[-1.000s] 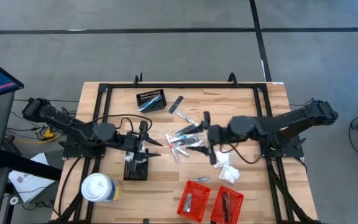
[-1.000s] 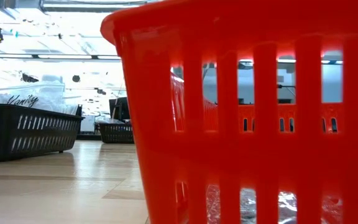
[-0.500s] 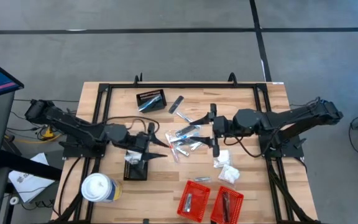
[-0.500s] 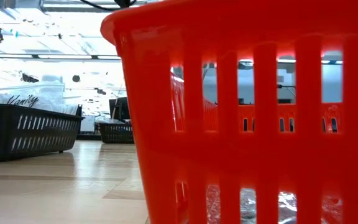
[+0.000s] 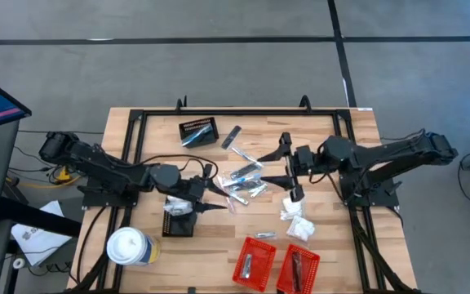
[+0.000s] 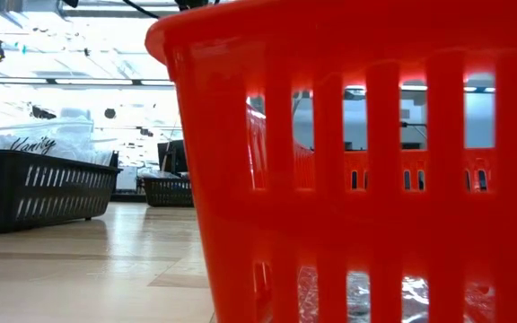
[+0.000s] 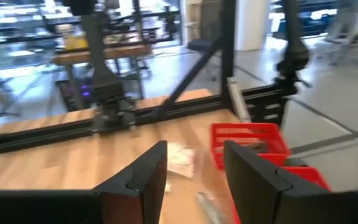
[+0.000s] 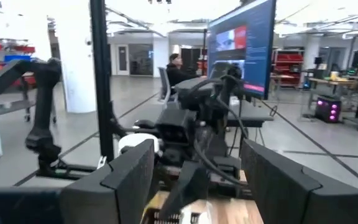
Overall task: Pick & Place Travel size toiletries
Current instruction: Put the blue toothbrush into the top black bin
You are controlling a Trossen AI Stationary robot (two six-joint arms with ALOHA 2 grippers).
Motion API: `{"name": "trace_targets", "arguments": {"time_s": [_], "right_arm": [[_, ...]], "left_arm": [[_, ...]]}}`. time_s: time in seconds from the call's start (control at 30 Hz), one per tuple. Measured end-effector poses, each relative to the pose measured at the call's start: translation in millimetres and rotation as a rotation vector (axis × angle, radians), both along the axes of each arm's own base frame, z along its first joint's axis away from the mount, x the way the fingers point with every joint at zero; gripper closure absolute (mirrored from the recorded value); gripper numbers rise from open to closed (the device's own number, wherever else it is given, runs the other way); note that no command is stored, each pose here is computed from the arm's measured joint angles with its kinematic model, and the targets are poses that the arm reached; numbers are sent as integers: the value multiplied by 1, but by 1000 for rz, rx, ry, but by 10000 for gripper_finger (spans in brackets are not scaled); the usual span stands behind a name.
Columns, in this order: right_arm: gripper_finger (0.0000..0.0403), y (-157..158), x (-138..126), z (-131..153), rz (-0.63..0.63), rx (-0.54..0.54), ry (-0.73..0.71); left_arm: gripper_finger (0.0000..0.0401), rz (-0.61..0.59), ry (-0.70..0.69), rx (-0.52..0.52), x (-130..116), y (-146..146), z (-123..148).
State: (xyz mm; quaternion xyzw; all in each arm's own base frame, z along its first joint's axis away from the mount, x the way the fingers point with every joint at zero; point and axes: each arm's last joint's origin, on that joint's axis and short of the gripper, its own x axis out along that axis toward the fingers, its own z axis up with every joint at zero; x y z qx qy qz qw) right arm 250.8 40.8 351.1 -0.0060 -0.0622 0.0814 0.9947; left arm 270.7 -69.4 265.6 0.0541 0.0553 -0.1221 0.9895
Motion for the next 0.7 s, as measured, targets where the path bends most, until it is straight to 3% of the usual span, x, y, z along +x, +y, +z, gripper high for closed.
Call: {"name": "trace_targets", "arguments": {"time_s": [0.17,0.4,0.53,0.7], "right_arm": [[168,6,-3,3,26,-34,-24],[168,16,-3,2,64,-34,-26],[168,21,-4,2,84,-33,-27],[168,22,-4,-1,92,45,15]], "left_arm": [[252,-14,17,4,-1,0,-1],[251,184,77,51,-5,13,-2],[252,212,103,49,-5,17,-4],[251,249,133,52,-8,21,-5]]}}
